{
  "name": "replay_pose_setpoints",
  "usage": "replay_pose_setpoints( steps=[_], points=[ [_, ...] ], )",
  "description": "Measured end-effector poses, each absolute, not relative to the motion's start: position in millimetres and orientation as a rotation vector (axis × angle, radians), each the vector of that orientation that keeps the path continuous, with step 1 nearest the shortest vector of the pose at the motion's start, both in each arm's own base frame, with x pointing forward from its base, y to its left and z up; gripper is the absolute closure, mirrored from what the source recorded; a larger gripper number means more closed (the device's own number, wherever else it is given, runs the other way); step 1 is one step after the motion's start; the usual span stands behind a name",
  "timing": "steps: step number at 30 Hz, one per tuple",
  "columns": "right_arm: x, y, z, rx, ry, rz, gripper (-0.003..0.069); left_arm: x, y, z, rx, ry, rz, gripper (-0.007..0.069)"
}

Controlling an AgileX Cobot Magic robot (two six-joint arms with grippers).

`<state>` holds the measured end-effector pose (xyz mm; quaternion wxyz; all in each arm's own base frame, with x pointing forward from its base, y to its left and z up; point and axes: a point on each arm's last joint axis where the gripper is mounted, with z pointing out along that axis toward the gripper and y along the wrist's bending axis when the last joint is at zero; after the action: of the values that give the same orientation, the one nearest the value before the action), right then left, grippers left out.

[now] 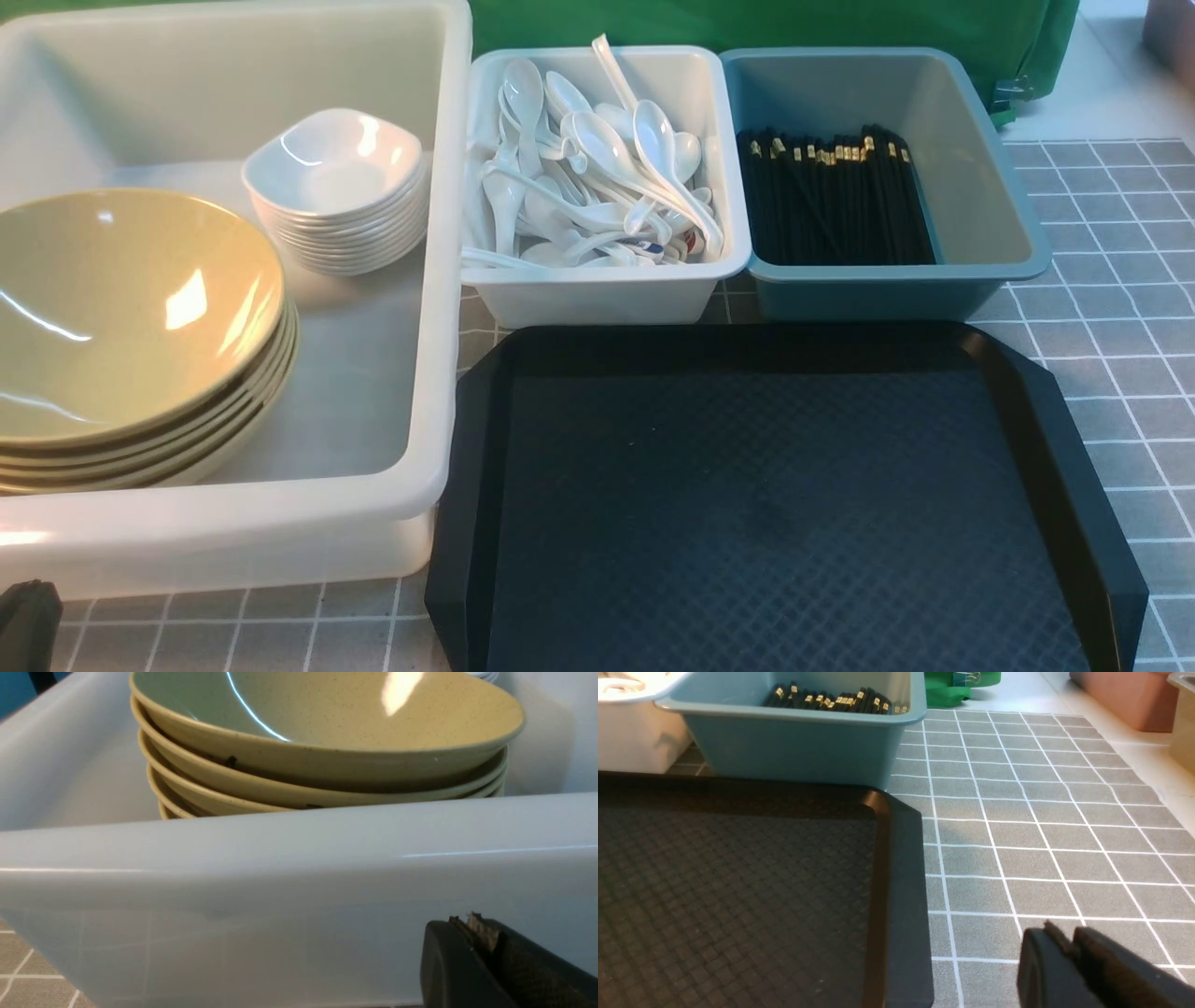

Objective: On grey table put chopsticks spoon bowls plates into blue grey white boxes.

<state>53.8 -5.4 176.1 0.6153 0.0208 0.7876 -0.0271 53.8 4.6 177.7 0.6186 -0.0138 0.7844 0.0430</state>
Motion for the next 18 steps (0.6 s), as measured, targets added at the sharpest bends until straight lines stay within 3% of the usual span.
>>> replay_pose_setpoints(
  steps=[18],
  points=[
    [53.8, -5.4, 176.1, 0.048, 1.814, -0.062, 0.0531, 53.9, 2.8, 177.5, 0.055, 1.806, 0.105, 0.0634]
  ],
)
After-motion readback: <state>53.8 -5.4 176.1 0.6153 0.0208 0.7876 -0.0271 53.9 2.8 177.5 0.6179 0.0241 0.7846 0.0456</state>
